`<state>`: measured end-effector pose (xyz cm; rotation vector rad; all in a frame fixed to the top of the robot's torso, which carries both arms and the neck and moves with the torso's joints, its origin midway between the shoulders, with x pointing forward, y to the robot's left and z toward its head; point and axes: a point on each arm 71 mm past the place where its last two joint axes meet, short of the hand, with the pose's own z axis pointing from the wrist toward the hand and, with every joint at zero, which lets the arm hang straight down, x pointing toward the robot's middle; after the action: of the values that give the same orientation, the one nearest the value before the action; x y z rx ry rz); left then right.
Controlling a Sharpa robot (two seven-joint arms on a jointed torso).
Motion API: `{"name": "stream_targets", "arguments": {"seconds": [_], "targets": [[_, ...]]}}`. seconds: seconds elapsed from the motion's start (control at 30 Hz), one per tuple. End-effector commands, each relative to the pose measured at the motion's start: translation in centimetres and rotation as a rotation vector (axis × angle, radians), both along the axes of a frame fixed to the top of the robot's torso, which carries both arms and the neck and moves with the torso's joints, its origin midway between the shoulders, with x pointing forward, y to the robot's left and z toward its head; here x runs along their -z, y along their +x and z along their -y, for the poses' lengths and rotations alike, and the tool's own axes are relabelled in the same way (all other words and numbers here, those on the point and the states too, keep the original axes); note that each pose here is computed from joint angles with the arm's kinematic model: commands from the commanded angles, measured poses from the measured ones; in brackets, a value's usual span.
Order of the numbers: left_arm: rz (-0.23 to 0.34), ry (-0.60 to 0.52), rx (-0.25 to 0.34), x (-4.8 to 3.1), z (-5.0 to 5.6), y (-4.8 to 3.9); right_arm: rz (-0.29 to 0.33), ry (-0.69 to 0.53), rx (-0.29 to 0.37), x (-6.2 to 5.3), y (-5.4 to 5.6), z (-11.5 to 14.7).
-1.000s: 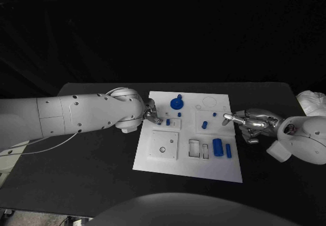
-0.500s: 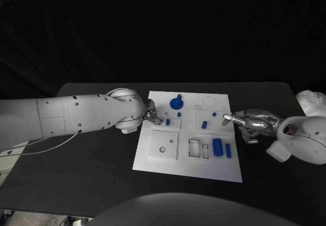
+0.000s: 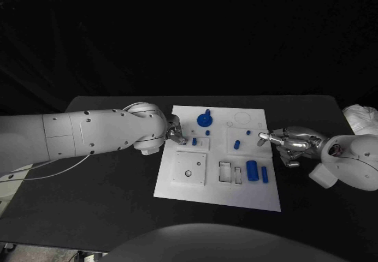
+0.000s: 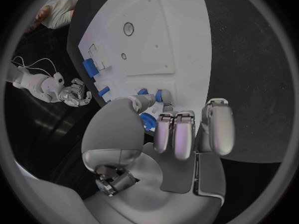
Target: Assemble the parts on the task board
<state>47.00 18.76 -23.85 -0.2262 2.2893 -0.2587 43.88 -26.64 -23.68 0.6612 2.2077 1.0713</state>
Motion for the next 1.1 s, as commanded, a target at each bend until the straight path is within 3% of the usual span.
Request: {"name": "stream_targets", "arguments": {"seconds": [0.03,0.17,0.37,0.63,0.83,1.1], "targets": [[0.031,-0.045,0.004,-0.23,0.2,0.07,-0.009,0.001,-0.016,0.1,-0.1,-0.1],[0.052,-0.075,0.007,-0.43,0.2,0.17,-0.009,0.0,-0.015,0.1,-0.1,-0.1],[0.035,-0.105,0.015,-0.68,0.0,0.23,-0.009,-0.002,-0.011,0.2,-0.1,0.0],[-0.024,-0.108,0.067,-2.08,0.0,0.92,-0.005,-0.002,-0.008,0.1,-0.1,0.0],[-0.088,-0.024,0.123,-2.79,0.1,1.31,0.003,0.002,-0.007,0.1,-0.2,-0.2],[-0.191,0.155,0.174,-2.57,-0.2,1.37,0.002,0.002,-0.007,0.0,-0.2,-0.2]]}}
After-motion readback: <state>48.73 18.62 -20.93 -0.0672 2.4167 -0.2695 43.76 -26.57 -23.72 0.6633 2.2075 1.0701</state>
